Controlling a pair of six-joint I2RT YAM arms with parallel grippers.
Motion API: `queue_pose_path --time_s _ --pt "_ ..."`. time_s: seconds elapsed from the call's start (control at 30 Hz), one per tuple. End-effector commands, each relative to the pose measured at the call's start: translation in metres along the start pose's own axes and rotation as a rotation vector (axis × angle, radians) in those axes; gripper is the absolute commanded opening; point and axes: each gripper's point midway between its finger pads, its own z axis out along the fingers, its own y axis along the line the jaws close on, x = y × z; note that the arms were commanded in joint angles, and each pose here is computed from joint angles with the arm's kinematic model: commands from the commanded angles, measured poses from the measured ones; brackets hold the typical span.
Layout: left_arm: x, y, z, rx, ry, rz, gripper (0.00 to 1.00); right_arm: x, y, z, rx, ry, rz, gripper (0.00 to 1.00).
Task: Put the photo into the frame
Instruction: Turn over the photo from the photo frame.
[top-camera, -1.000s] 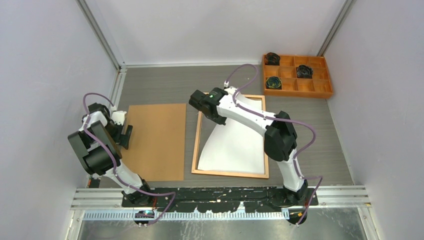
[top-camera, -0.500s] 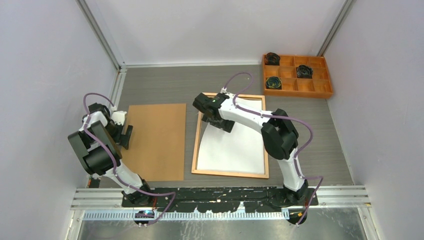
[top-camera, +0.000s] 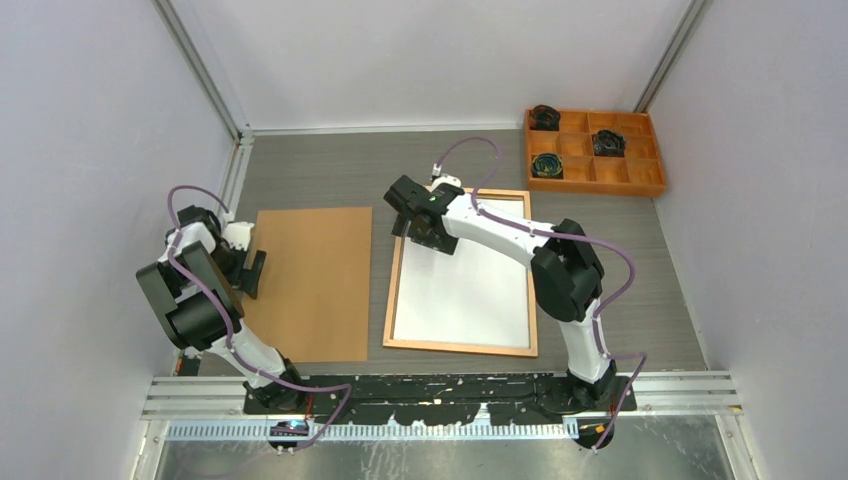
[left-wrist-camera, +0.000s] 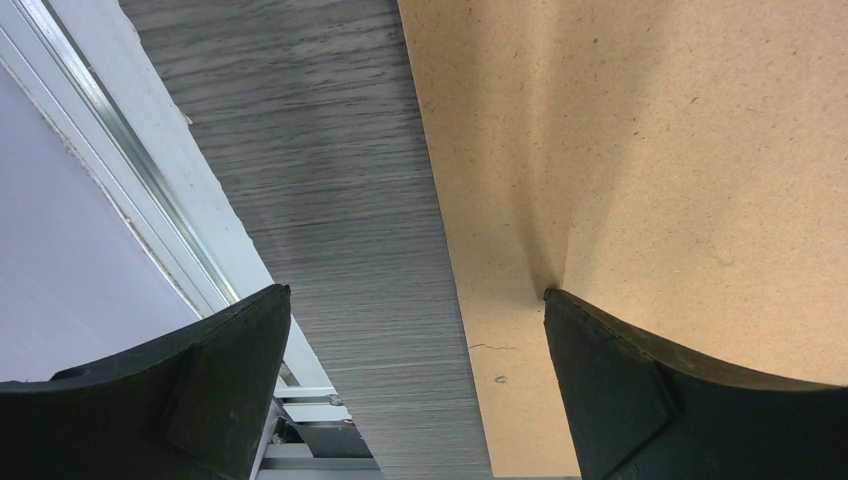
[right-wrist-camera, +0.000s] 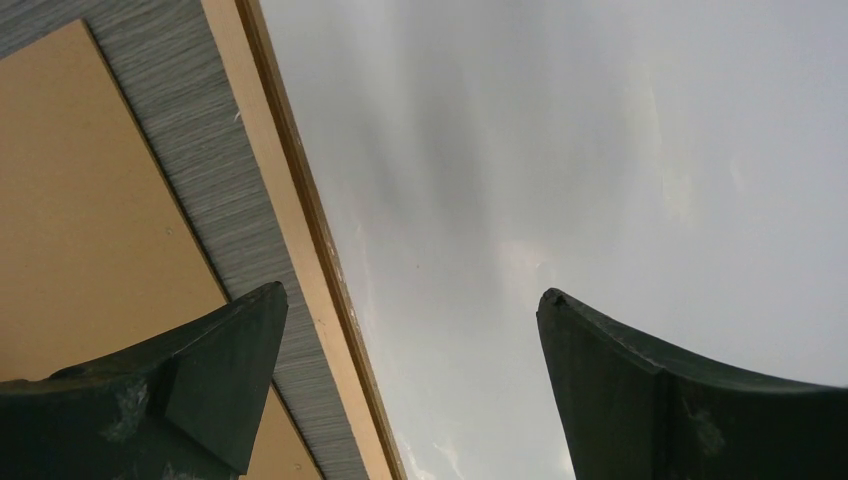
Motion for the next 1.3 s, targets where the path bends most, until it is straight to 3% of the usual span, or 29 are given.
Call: queue_pose_path --time_s 0.0,0.27,0.67,1.27 --pt "-0.002 0.006 -0.006 -0.037 -0.011 0.028 1.0 -0.028 0.015 -0.025 -0.098 -0.041 0.034 1.0" --pt "-0.004 0.01 -0.008 -0.051 -0.008 0.029 1.0 -0.034 0.026 -0.034 -0.163 -0.059 0.055 1.0" --pt "-0.01 0.057 -0.022 -0.14 -0.011 -0.05 1.0 0.011 0.112 -0.037 -0.322 0.019 -0.055 1.0" --pt "0.015 0.031 0.037 -0.118 0.08 -0.033 0.97 0.085 0.143 0.002 -0.331 0.184 -0.133 1.0"
